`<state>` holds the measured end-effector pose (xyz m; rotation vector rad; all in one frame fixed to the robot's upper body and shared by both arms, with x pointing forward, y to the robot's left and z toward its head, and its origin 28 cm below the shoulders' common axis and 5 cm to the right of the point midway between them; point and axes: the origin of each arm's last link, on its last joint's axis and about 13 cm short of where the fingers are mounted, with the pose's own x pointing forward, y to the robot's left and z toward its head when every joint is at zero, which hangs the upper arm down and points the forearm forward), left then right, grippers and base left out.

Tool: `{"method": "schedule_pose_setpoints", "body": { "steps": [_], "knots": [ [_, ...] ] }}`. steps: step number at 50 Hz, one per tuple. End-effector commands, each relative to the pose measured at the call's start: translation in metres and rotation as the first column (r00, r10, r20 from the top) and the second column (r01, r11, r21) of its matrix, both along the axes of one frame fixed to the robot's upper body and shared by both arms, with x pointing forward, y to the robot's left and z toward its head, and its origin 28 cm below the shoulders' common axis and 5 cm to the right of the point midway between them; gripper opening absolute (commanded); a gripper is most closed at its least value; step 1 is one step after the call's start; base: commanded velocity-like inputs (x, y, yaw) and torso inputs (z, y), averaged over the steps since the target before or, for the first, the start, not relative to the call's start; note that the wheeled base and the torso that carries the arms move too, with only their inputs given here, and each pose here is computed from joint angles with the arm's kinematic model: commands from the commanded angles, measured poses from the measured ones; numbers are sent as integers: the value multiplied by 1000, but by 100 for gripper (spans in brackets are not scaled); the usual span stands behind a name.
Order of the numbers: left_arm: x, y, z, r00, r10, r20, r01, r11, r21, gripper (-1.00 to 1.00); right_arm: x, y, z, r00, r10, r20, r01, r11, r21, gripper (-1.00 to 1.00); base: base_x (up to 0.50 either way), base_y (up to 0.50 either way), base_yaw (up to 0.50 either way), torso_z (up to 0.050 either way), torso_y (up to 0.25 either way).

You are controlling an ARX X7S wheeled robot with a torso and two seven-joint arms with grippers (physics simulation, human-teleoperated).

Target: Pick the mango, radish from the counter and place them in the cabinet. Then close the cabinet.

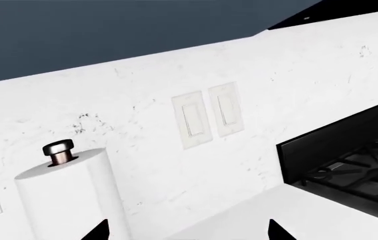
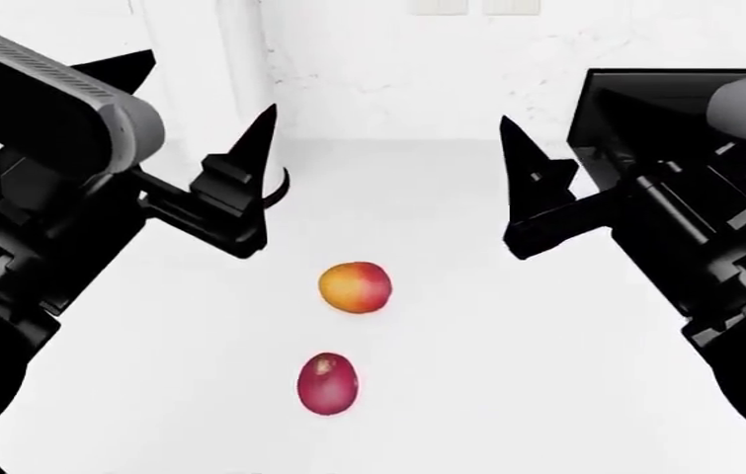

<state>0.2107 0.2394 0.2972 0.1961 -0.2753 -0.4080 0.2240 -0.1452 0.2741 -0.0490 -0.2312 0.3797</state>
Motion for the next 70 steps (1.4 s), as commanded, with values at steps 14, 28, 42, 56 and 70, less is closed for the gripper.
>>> {"method": "schedule_pose_setpoints", "body": {
  "steps": [14, 28, 42, 56, 70],
  "knots": [
    [-1, -2, 0, 1000, -13, 0, 13, 1000, 9, 100, -2, -4, 0, 1000, -10, -11, 10, 1000, -9, 100, 50, -32, 217, 50, 34],
    [-1, -2, 2, 1000, -19, 6, 19, 1000, 13, 100, -4, -6, 2, 1000, -10, 3, 10, 1000, 8, 100, 143, -70, -36, 50, 34],
    [-3, 0, 0, 1000, -15, 8, 15, 1000, 19, 100, -3, -5, 3, 1000, -10, 9, 10, 1000, 4, 100, 0, 0, -99, 50, 33],
    [-3, 0, -2, 1000, -13, 5, 13, 999, 32, 100, -5, -7, 2, 1000, -20, -7, 20, 1000, 6, 100, -22, -188, 0, 48, 28],
    [-3, 0, -4, 1000, -7, 3, 7, 1000, 20, 100, -5, -8, 2, 1000, -22, 0, 22, 999, 26, 100, -37, -223, 0, 1, 0]
  ]
}}
